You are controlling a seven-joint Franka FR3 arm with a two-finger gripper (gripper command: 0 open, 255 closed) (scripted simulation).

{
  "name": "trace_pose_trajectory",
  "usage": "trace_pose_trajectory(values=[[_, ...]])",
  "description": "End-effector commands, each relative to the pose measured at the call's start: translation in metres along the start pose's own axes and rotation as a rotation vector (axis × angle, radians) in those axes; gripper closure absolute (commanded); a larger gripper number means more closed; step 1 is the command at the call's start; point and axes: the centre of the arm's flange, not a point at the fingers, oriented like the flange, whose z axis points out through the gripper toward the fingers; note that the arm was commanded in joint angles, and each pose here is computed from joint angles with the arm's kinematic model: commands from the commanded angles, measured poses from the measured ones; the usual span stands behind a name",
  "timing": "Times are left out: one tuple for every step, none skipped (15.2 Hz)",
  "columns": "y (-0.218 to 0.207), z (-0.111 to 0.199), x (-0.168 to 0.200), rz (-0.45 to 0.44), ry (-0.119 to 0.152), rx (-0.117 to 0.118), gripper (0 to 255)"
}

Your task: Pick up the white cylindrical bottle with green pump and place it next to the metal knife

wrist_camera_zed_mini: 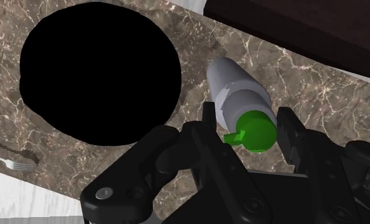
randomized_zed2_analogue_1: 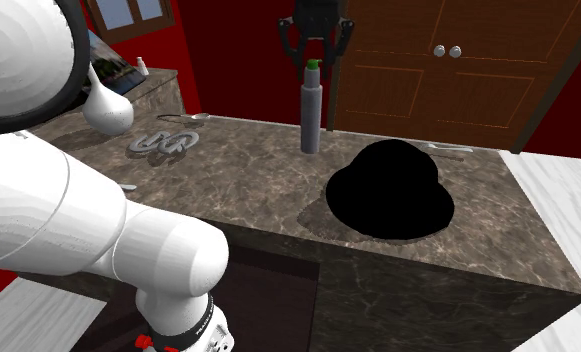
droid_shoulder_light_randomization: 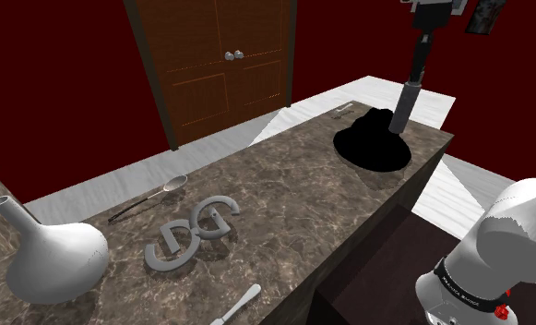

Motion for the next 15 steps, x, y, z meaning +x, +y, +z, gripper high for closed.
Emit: trace_pose_trajectory(values=[[0.0, -0.011, -0.002, 0.0, 0.0, 0.0, 255], [0.0, -0.016, -0.003, 0.0, 0.0, 0.0, 255], [0.0, -0.021, -0.003, 0.0, 0.0, 0.0, 255], [-0.001, -0.023, -0.003, 0.0, 0.0, 0.0, 255], [-0.013, -0.023, 0.001, 0.0, 0.0, 0.0, 255], [-0.026, -0.023, 0.005, 0.0, 0.0, 0.0, 255], [-0.038, -0.024, 0.009, 0.0, 0.0, 0.0, 255], [-0.051, -0.024, 0.013, 0.0, 0.0, 0.0, 255], [-0.063, -0.025, 0.017, 0.0, 0.0, 0.0, 255], [-0.076, -0.025, 0.021, 0.0, 0.0, 0.0, 255], [-0.088, -0.025, 0.026, 0.0, 0.0, 0.0, 255], [-0.101, -0.026, 0.03, 0.0, 0.0, 0.0, 255], [-0.113, -0.026, 0.034, 0.0, 0.0, 0.0, 255], [-0.126, -0.026, 0.038, 0.0, 0.0, 0.0, 255], [-0.138, -0.027, 0.042, 0.0, 0.0, 0.0, 255]])
